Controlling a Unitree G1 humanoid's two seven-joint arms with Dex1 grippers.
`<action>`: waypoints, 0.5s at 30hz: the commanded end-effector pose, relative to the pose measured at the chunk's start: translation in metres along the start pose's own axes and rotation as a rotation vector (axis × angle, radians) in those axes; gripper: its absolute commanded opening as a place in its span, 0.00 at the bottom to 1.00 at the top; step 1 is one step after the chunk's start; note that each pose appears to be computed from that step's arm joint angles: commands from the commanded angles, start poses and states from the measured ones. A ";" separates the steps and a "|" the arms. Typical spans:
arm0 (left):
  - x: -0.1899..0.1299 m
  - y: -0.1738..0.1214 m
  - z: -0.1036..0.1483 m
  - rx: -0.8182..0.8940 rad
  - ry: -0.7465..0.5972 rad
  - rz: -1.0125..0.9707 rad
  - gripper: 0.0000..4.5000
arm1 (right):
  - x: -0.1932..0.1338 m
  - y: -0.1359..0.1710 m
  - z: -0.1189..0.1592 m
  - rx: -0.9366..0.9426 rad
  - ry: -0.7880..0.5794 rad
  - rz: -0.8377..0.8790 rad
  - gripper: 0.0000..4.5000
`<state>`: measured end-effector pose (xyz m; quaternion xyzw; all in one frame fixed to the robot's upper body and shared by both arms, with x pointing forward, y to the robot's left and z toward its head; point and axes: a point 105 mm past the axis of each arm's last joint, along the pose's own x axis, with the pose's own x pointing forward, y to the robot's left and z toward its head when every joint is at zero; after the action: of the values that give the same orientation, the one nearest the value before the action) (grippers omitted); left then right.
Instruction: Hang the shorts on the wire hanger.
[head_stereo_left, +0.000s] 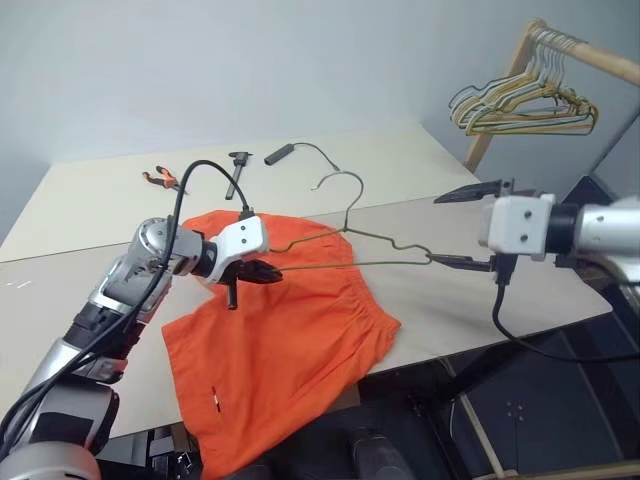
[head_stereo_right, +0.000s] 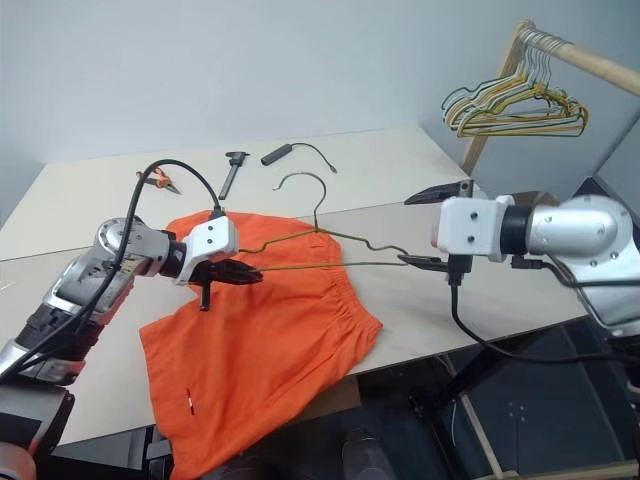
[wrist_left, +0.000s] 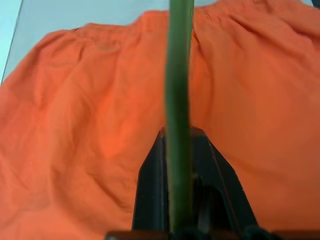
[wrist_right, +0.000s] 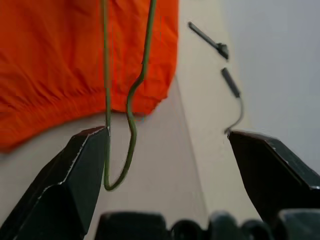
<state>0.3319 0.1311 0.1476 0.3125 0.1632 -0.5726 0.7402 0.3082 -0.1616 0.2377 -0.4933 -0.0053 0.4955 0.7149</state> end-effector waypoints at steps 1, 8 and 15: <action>-0.004 0.002 0.022 0.066 -0.060 0.010 0.00 | 0.012 0.007 -0.003 0.120 0.064 0.120 1.00; -0.003 -0.003 0.023 0.089 -0.061 -0.007 0.00 | 0.045 0.011 -0.019 0.193 0.200 0.187 0.96; -0.004 -0.006 0.020 0.105 -0.045 -0.003 0.00 | 0.048 0.012 -0.012 0.194 0.191 0.231 0.48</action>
<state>0.3233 0.1215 0.1482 0.3175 0.1463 -0.5919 0.7263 0.3298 -0.1371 0.1853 -0.4549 0.1857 0.5301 0.6910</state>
